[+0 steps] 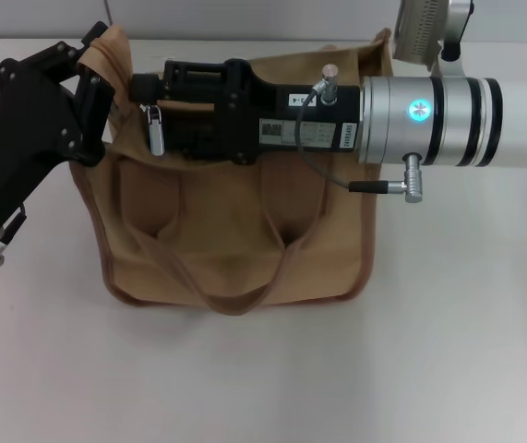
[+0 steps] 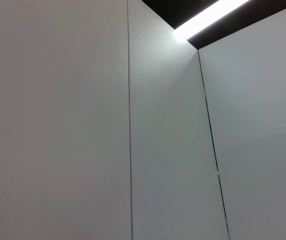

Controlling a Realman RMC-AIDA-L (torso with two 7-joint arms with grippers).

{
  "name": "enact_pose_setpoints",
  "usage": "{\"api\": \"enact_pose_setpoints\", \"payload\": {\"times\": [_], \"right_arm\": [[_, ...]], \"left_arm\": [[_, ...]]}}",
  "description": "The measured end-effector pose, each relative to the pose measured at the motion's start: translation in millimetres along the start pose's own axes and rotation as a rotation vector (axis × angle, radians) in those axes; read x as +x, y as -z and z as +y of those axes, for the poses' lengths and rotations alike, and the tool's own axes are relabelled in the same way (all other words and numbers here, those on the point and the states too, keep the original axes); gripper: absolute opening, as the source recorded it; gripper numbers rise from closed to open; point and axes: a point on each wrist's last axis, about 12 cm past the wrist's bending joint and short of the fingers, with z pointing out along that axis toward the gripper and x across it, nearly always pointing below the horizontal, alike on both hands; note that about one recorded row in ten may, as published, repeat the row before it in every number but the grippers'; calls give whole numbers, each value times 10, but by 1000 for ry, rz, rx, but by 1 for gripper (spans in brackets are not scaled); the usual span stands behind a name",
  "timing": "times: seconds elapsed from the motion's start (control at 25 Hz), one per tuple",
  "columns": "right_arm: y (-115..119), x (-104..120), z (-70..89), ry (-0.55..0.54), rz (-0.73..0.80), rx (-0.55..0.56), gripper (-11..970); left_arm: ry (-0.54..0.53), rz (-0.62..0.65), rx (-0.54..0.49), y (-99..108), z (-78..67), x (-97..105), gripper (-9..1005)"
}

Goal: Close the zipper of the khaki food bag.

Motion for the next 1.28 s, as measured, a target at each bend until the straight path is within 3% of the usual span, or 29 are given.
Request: {"api": "enact_pose_setpoints", "payload": {"times": [0.4,0.64,0.84,1.08,1.28], "right_arm": [[-42,3,25,51,35,24,609],[-23,12,1,42,24,23,406],[-12,24,-12,40,24,22,162],[24,42,-30,38,16,11,3],[140,87,-83,47,-2,-3,3]], "left_arm": [[5,-6,-3,11,-12,-2,20],[7,-4,-7,27,-17,0,24],[8,-2,-6,26,-20,3,28],[11,0,-10,39,-26,7,33],[14,13,-26,78,-31,19,36]]}}
